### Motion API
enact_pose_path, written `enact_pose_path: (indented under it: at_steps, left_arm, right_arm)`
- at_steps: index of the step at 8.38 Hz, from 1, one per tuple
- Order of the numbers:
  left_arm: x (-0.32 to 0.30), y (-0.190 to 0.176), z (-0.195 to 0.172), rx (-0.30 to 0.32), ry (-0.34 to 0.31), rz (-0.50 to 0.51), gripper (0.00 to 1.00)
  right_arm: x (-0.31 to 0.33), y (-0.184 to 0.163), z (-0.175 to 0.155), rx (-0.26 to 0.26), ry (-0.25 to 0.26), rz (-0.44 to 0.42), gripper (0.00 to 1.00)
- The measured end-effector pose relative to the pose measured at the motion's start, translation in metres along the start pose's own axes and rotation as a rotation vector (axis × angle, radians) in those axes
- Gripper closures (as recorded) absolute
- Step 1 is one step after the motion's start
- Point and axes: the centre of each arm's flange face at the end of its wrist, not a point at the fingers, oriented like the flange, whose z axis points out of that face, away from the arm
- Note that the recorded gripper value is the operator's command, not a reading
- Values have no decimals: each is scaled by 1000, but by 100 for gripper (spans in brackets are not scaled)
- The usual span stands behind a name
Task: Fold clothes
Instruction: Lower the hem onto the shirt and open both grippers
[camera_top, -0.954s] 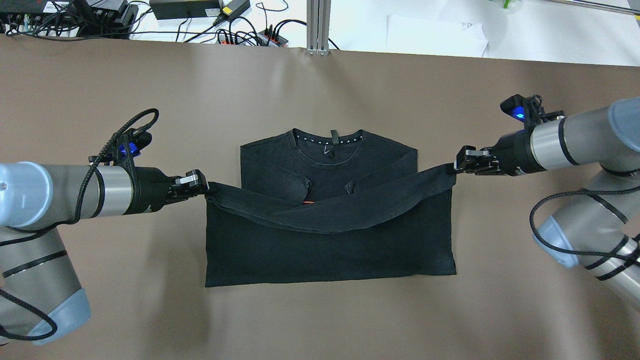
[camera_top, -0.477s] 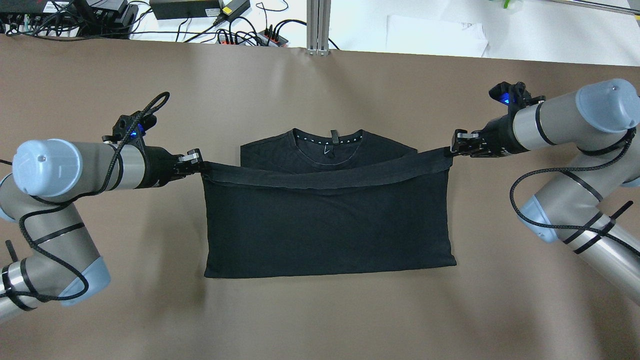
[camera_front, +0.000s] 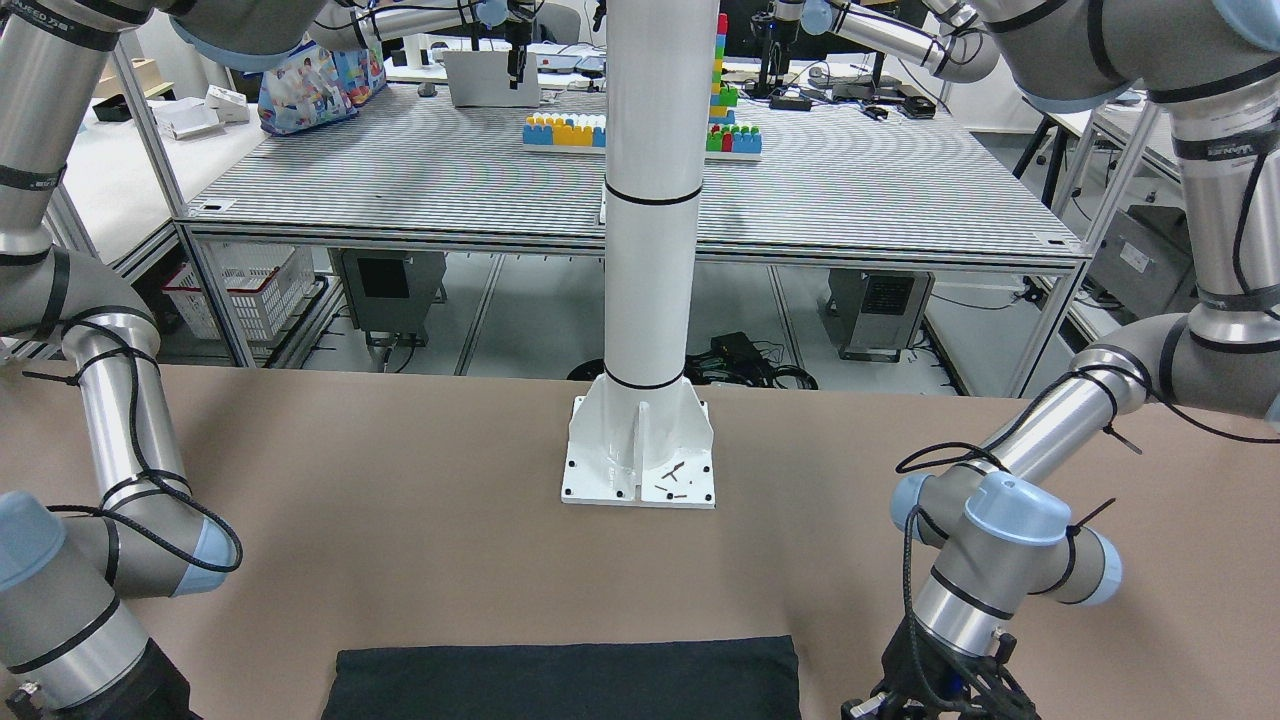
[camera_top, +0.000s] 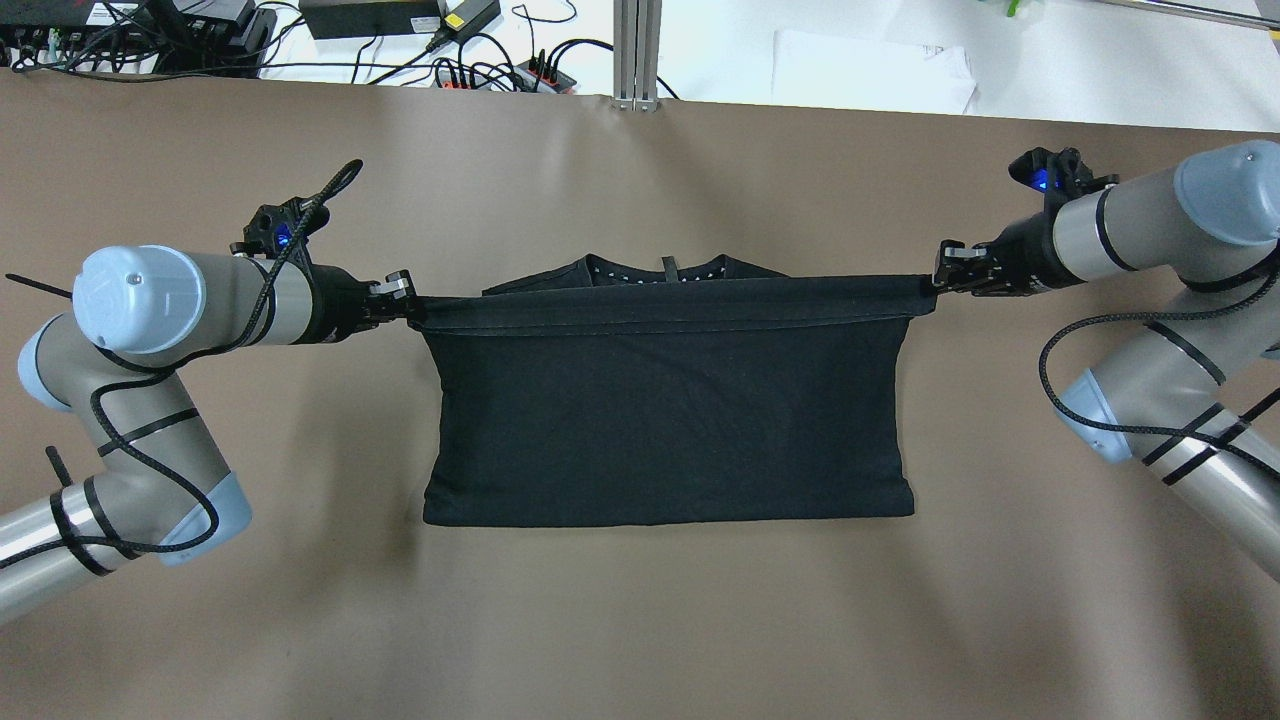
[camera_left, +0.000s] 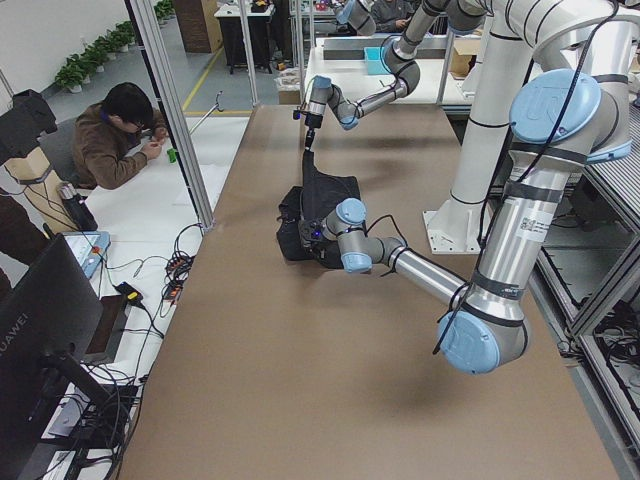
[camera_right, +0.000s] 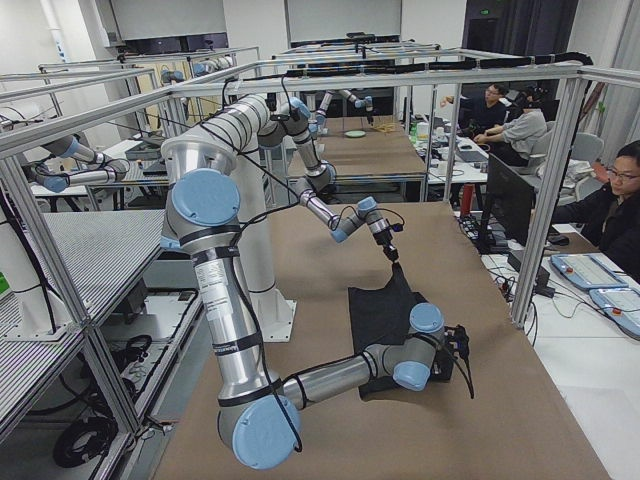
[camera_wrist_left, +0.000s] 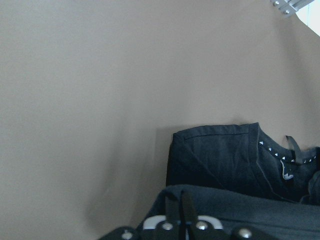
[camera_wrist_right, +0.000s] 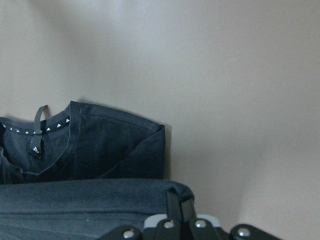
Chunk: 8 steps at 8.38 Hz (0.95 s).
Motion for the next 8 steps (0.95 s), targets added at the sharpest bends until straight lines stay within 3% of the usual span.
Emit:
enact_pose_path:
  at_steps: [5, 6, 7, 8]
  left_arm:
    - [32, -2, -7, 0, 51, -4, 100]
    - [39, 1, -11, -4, 64, -3, 100]
    - [42, 3, -13, -6, 71, -3, 44]
    - [44, 4, -15, -6, 77, -4, 0]
  right_arm:
    - [-31, -16, 3, 6, -24, 18, 99]
    - [-38, -18, 3, 7, -33, 23, 52]
    - [-46, -19, 2, 8, -41, 24, 15]
    - [-52, -20, 2, 8, -47, 24, 7]
